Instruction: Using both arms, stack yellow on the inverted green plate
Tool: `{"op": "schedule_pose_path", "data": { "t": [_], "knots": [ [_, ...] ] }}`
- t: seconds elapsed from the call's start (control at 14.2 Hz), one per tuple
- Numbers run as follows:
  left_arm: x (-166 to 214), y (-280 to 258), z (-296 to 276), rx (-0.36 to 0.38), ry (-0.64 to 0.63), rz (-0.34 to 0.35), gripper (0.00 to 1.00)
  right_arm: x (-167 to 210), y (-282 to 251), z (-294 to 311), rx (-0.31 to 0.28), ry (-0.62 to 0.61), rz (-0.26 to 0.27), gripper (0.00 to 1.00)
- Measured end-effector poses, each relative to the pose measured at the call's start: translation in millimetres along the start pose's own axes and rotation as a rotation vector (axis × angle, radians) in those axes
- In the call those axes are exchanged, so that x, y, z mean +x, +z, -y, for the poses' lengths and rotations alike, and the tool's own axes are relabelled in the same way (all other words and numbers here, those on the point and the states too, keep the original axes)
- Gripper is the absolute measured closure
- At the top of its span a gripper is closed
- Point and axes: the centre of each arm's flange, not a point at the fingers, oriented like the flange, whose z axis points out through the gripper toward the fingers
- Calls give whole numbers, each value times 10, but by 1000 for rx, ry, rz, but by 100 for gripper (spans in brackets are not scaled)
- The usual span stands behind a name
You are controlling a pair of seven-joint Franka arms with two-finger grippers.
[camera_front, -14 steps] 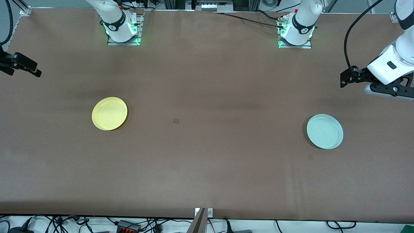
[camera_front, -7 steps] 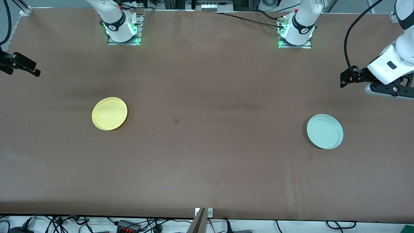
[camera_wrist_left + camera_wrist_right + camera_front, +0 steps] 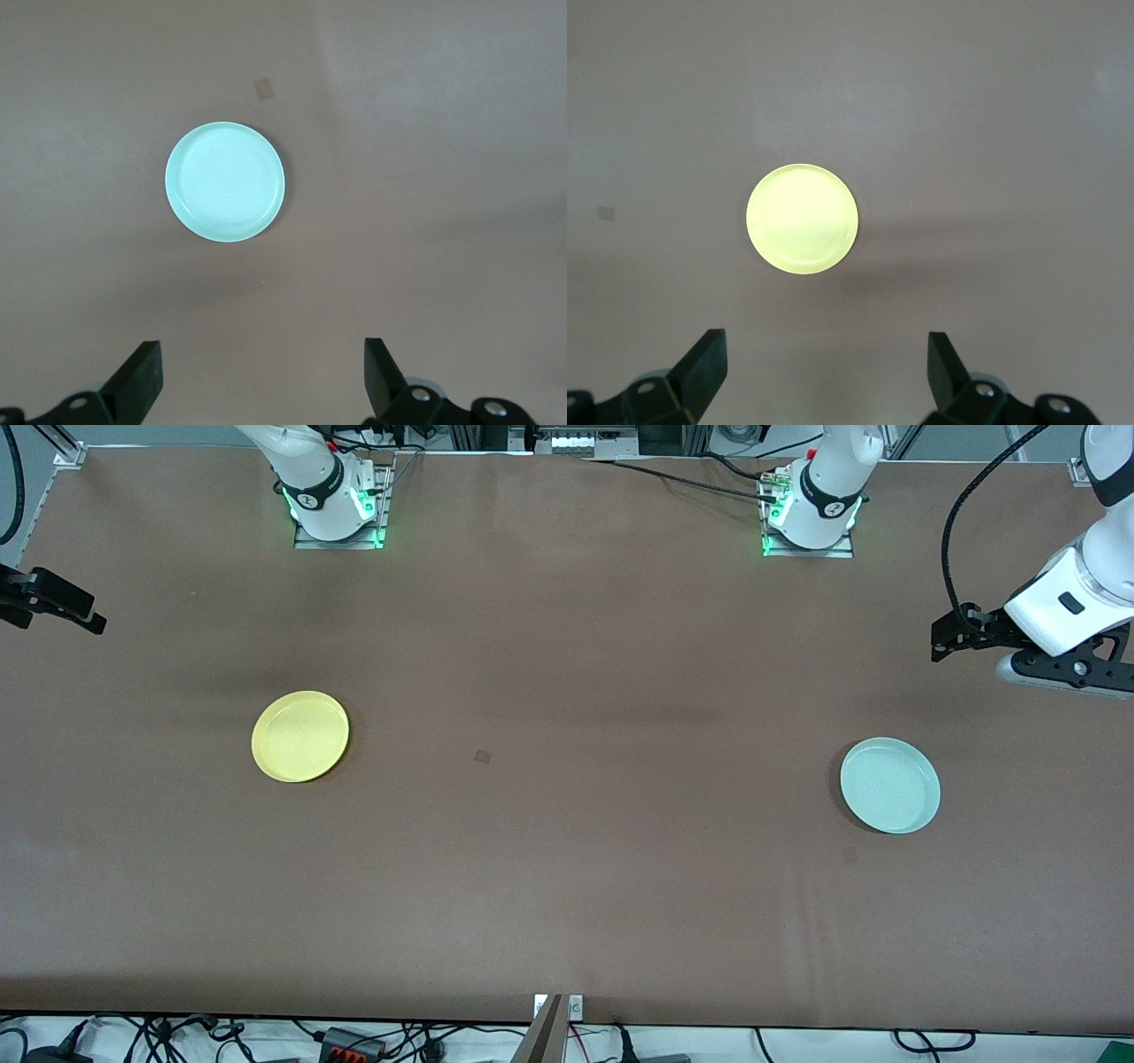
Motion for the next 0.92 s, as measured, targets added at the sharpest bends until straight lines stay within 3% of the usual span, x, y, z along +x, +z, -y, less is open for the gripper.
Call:
{"op": "schedule_pose_path", "data": {
  "t": [0.35,0.92],
  "knots": [
    [359,287,171,-5,-21,42,0,-1,6,7,0,-3,2,0],
    [735,1431,1190,-37,-129,137,0,3,15,15,0,-4,4,0]
  ]
}}
